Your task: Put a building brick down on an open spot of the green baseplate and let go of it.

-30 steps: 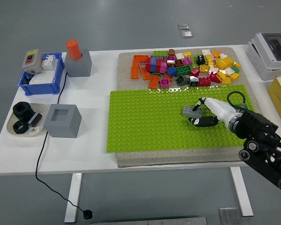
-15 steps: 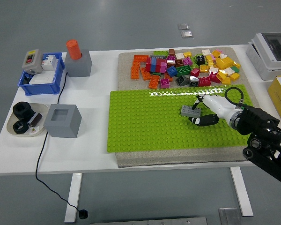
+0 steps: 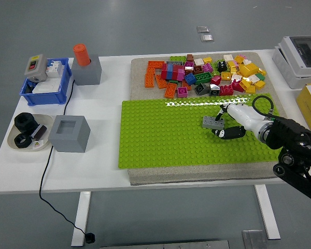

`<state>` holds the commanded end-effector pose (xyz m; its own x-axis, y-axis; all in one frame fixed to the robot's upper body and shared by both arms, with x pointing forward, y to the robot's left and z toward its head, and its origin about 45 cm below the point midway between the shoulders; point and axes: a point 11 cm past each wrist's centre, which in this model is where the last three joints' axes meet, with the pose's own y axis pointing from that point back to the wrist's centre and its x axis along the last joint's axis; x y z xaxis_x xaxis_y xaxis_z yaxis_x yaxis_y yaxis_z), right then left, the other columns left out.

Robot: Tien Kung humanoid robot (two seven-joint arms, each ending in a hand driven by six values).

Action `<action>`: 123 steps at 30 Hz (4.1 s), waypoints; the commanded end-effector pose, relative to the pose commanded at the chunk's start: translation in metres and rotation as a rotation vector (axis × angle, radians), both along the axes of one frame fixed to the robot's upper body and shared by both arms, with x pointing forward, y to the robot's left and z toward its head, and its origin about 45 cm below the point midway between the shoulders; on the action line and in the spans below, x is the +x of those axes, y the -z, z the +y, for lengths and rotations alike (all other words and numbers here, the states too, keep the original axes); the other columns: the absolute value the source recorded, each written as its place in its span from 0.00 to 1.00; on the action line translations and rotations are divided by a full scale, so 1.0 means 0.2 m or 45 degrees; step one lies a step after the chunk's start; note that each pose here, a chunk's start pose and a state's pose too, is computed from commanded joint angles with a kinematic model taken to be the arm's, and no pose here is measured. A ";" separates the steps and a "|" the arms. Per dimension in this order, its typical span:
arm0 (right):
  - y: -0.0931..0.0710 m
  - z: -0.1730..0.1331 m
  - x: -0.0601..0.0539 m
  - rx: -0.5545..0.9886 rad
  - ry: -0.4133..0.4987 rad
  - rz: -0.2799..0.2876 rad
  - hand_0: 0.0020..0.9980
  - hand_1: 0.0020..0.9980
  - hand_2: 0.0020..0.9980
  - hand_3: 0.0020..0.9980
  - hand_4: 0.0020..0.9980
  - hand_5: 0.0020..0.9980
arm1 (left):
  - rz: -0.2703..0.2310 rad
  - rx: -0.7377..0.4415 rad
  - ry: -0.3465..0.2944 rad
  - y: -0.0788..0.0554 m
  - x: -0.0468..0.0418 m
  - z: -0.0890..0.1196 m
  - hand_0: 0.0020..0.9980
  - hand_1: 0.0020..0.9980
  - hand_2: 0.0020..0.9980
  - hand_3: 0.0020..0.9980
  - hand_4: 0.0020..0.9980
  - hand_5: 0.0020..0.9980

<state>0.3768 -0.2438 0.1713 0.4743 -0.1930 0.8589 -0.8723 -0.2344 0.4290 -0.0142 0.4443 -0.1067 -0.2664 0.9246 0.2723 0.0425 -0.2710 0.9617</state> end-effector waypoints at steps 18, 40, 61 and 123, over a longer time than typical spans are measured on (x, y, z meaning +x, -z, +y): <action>0.03 -0.06 0.02 -0.028 0.042 0.001 1.00 0.93 0.93 0.65 0.72 0.48 | -0.010 0.003 -0.001 0.00 0.009 0.00 0.60 0.64 0.64 0.82 0.94 0.61; -0.03 -0.01 0.02 0.018 0.012 -0.049 1.00 0.92 0.93 0.65 0.72 0.48 | -0.014 0.004 -0.006 0.00 0.006 0.00 0.60 0.64 0.64 0.82 0.94 0.61; 0.05 0.05 0.01 0.048 0.006 0.007 1.00 0.92 0.93 0.66 0.72 0.47 | -0.015 0.002 -0.007 0.00 0.007 -0.01 0.60 0.64 0.64 0.82 0.94 0.61; 0.07 0.06 -0.04 0.057 -0.025 0.019 1.00 0.91 0.92 0.65 0.71 0.47 | -0.030 0.009 -0.004 0.00 0.017 0.00 0.60 0.64 0.63 0.81 0.94 0.61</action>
<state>0.3684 -0.2317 0.1576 0.4912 -0.2216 0.8424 -0.8609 -0.2706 0.4308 -0.0108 0.4438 -0.1071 -0.2760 0.9217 0.2725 0.0206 -0.2777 0.9604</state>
